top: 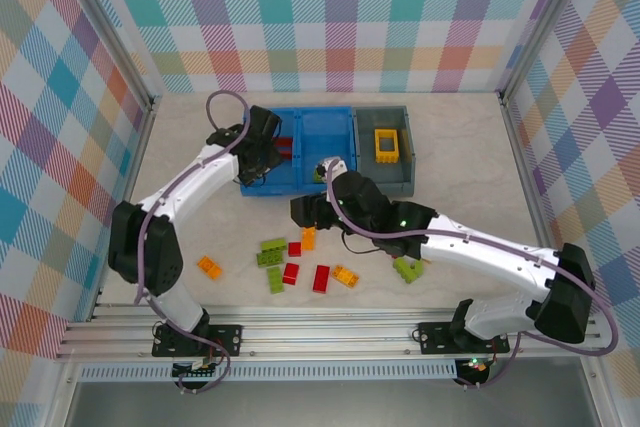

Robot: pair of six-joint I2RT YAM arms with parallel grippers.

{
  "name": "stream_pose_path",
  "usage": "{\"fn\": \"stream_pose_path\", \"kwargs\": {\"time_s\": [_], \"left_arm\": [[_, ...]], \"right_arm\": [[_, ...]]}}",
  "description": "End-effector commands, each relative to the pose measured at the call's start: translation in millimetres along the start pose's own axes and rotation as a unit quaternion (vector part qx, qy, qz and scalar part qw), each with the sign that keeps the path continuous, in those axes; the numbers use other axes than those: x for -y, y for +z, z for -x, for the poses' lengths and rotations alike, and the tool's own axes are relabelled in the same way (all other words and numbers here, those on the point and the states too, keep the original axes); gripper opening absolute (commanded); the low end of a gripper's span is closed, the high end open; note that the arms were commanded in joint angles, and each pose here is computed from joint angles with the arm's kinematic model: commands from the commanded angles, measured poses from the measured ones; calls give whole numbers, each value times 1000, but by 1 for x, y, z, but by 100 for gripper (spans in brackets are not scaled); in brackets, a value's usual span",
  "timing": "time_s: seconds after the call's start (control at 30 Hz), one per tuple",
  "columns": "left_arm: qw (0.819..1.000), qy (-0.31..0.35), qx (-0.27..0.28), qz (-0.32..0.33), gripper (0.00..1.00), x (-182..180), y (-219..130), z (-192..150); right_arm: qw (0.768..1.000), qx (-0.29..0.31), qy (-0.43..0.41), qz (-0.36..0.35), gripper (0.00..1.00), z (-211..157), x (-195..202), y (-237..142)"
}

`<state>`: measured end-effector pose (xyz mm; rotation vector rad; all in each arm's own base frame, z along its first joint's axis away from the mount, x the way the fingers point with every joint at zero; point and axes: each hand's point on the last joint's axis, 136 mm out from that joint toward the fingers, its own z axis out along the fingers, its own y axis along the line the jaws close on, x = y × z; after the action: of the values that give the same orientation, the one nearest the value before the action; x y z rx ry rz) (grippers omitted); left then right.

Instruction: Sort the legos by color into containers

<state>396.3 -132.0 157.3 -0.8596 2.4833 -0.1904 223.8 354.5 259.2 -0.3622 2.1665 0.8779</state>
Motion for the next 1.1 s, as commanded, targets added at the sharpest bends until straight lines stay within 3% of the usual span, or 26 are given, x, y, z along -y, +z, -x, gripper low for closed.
{"fn": "stream_pose_path", "kwargs": {"time_s": [0.0, 0.33, 0.77, 1.07], "left_arm": [[998, -56, 24, -10, 57, 13, 11, 27], [974, -217, 51, 46, 61, 14, 69, 46], [952, -281, 107, 64, 64, 26, 94, 71], [949, -296, 106, 40, 89, 35, 83, 77]], "right_arm": [[998, 37, 40, 34, 66, 23, -9, 5], [995, 53, 57, 61, 67, 34, -9, 16], [995, 37, 74, 51, 67, 19, 12, 9], [996, 16, 75, 46, 68, 5, 19, 4]]}}
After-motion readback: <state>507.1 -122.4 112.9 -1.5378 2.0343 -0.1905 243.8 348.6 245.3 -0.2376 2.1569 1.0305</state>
